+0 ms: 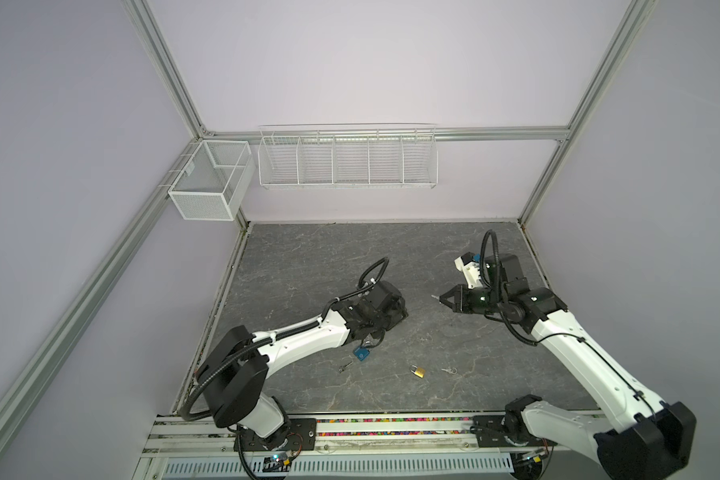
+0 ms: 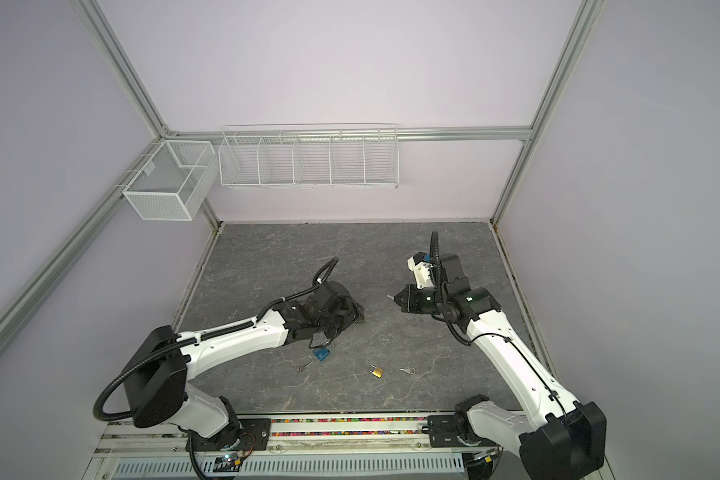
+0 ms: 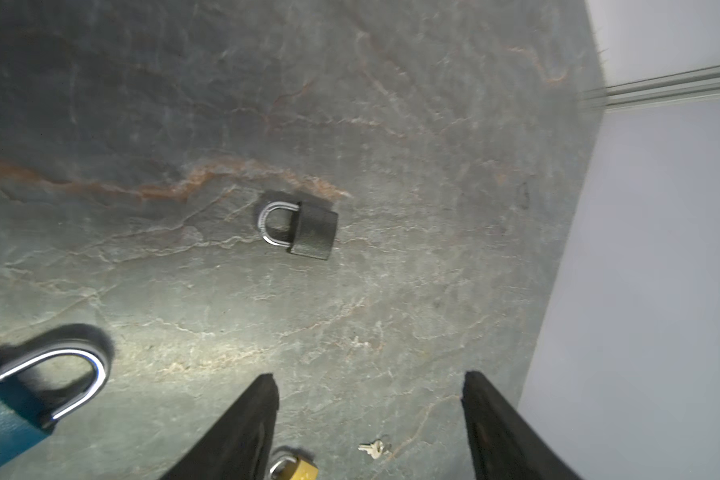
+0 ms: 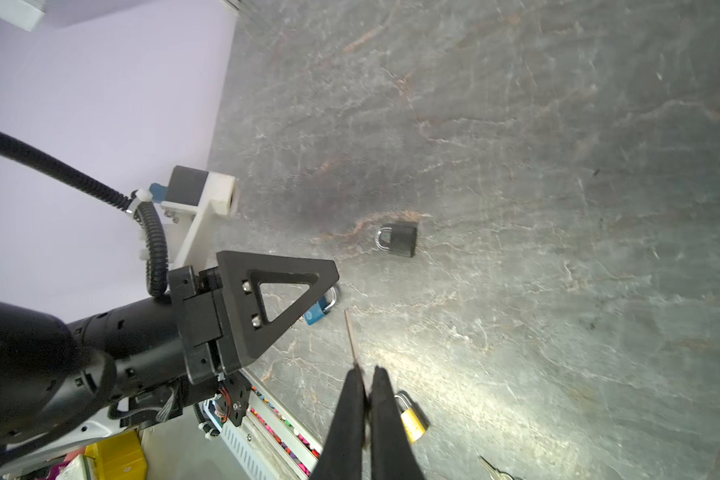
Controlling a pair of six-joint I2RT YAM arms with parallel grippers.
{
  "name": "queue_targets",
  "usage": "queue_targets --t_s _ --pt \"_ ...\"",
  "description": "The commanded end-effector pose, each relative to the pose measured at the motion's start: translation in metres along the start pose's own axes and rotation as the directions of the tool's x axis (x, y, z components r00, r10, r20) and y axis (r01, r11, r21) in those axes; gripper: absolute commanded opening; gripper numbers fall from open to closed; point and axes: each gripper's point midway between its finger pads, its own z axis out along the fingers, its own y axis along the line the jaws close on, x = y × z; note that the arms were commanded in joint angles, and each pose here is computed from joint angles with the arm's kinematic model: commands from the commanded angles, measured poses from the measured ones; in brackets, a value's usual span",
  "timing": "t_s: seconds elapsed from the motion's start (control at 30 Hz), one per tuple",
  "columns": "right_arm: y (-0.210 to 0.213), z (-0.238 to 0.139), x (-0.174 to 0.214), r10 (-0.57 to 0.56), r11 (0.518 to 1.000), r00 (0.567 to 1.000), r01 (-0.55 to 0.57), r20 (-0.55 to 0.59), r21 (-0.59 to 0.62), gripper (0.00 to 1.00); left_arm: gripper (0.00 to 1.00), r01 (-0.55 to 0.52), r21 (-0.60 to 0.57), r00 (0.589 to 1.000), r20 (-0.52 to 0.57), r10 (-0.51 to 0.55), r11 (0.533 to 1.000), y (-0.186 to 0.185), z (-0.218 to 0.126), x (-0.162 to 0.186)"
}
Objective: Unlock with the key
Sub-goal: 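Lower the left gripper toward the black padlock while the right gripper holds the key, then close the left gripper on the black padlock body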
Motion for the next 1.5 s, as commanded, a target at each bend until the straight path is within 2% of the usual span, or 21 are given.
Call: queue_targets --t_s 0.0,0.2,0.53,1.23,1.47 --pt "-0.015 0.006 0.008 0.020 0.999 0.999 -0.018 -0.033 0.046 0.06 0.71 0.069 -0.025 0.997 0.028 -0.068 0.997 0.002 0.014 -0.003" --pt "-0.031 0.005 0.005 0.056 0.995 0.998 -0.055 -0.019 0.080 0.06 0.71 0.047 -0.083 0.998 0.053 -0.043 0.995 0.007 0.036 -0.006" --pt "-0.040 -0.001 0.002 0.088 0.993 0.996 -0.088 0.003 0.079 0.06 0.70 0.024 -0.107 0.999 0.043 -0.019 0.994 0.006 0.065 -0.007" --pt "-0.047 -0.002 0.000 0.114 0.991 0.993 -0.114 0.010 0.072 0.06 0.68 -0.075 -0.189 0.996 0.024 0.081 0.979 0.000 0.089 -0.030" --pt "-0.049 -0.002 0.000 0.142 0.988 0.990 -0.142 0.012 0.057 0.06 0.66 -0.169 -0.254 0.985 -0.024 0.169 0.952 0.001 0.094 -0.030"
